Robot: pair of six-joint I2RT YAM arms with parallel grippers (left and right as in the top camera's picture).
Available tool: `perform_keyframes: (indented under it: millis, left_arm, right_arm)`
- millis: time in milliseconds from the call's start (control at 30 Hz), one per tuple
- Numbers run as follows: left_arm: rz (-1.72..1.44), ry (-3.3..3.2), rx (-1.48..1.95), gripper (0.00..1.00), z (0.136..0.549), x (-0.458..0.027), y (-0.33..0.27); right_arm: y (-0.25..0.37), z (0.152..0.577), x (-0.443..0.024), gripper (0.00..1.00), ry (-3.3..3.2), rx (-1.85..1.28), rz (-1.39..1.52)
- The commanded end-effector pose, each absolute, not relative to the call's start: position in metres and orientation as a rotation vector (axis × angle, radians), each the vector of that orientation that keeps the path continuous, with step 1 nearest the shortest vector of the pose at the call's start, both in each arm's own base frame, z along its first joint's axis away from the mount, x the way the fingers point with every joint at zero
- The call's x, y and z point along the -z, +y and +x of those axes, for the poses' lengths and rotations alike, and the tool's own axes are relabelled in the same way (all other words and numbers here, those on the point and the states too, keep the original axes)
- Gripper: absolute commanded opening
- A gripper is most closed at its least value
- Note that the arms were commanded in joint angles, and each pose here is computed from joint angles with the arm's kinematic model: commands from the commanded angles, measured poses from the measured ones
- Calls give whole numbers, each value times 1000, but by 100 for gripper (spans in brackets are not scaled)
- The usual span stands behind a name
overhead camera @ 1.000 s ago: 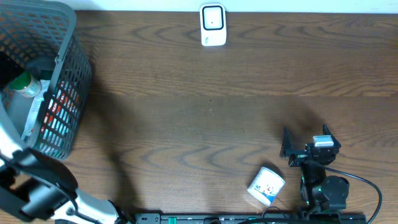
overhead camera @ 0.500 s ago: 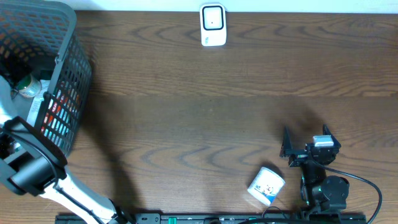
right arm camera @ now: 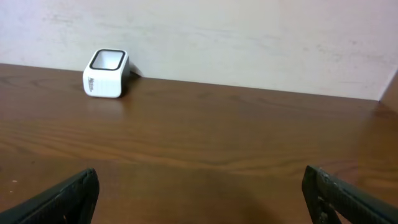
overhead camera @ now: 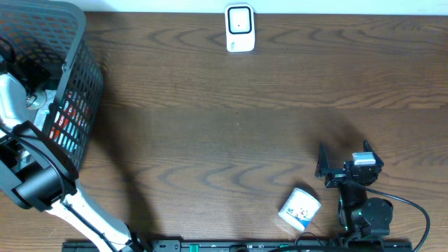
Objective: Scan the item barcode
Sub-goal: 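Close the left gripper around the green-capped bottle's cap, then lift the green-capped bottle out and carry it toward the scanner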
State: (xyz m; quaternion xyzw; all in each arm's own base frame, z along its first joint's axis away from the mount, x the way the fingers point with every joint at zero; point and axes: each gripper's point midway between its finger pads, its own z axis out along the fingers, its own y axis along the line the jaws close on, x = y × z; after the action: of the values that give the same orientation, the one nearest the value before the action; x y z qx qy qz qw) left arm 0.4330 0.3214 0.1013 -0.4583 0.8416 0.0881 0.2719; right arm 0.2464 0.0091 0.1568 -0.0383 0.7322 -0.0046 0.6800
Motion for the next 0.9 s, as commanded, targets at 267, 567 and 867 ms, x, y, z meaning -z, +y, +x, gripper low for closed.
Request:
perform_keyframes:
  millis: [267, 567, 867]
  left_arm:
    - [-1271, 2226, -270, 92, 439, -90, 335]
    - [-1256, 2196, -272, 70, 442, -102, 337]
    - [-1204, 2079, -277, 67, 437, -175, 333]
  right_arm:
    - [9, 246, -157, 99, 1643, 3, -75]
    - [9, 246, -157, 99, 1643, 3, -76]
    - [9, 246, -157, 99, 1643, 3, -75]
